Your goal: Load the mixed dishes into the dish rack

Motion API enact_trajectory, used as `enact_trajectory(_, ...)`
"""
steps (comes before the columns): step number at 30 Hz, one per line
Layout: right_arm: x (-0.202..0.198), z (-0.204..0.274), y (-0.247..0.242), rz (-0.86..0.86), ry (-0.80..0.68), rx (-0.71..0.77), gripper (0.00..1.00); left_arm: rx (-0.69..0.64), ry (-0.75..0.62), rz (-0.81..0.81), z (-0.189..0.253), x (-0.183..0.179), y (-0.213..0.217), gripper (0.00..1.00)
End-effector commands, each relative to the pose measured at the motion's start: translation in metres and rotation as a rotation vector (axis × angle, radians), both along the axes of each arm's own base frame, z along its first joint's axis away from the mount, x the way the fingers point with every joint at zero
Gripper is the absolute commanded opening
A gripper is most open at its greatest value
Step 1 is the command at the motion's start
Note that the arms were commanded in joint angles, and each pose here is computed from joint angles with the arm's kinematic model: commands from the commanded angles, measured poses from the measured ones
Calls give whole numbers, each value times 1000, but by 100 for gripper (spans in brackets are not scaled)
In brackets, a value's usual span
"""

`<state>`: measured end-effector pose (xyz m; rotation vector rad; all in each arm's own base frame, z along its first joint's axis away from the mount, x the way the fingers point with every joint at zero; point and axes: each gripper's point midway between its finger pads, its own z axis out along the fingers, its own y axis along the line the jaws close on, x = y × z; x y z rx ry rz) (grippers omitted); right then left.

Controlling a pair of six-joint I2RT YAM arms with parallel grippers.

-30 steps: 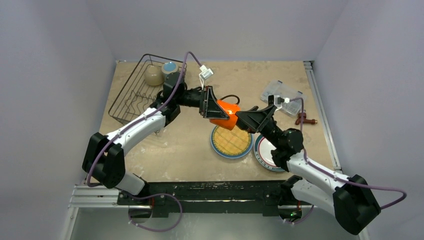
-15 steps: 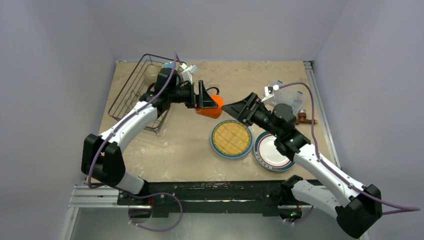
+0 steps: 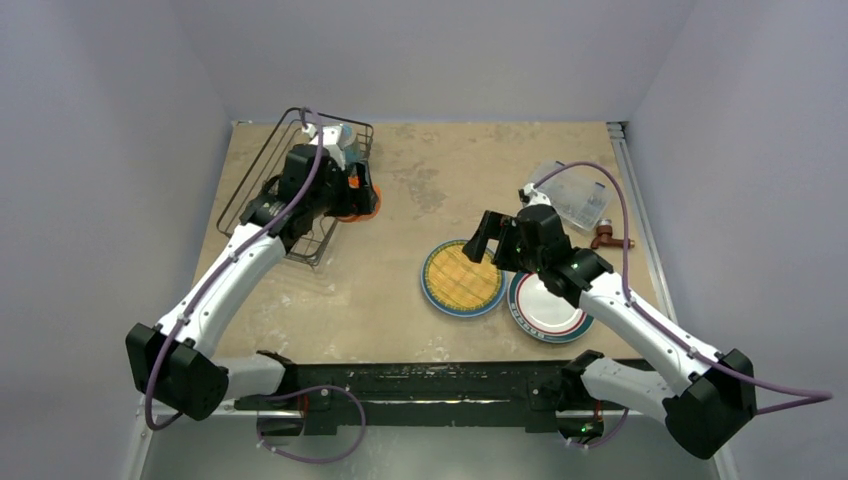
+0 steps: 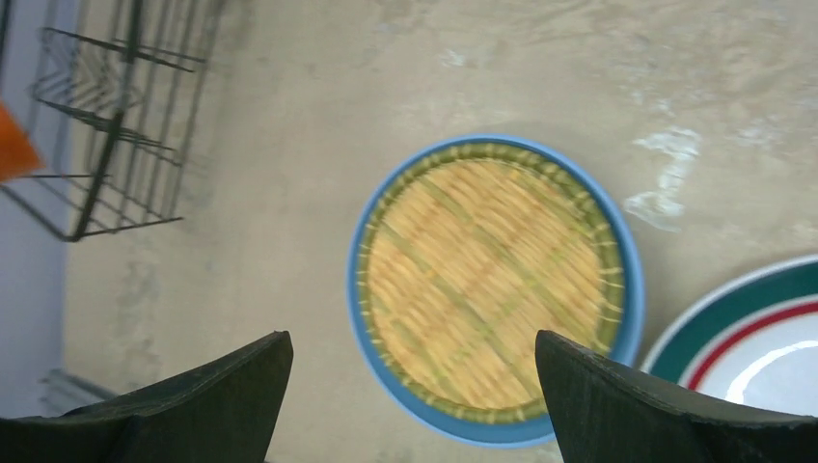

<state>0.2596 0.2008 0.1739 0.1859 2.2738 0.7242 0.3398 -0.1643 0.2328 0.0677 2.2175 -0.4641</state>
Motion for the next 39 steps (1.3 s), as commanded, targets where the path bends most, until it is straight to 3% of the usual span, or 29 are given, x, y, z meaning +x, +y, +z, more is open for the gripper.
enact_trajectory(1, 0, -18, -39, -50, -28, -225, 99, 166, -197, 317, 40, 20, 68, 0)
enact_trajectory(7, -1, -24, -43, -14, -63, -264, 99, 222, -180, 448, 35, 32, 91, 0)
enact_trajectory(11, -4, -29, -53, -19, -88, -300, 99, 124, -123, 624, 50, 44, 110, 0)
enact_trajectory(16, -12, -31, -41, 55, -114, -242, 99, -199, 26, 821, 51, 82, 127, 0)
enact_trajectory(23, -18, -12, -46, 35, -226, -180, 99, -197, 213, 1004, 22, 134, 147, 0)
enact_trajectory(31, -20, -8, -44, 46, -259, -155, 99, -258, 360, 1127, -30, 157, 160, 0)
enact_trajectory(39, -20, -7, -45, 42, -261, -157, 99, -316, 419, 1116, -74, 191, 153, 0)
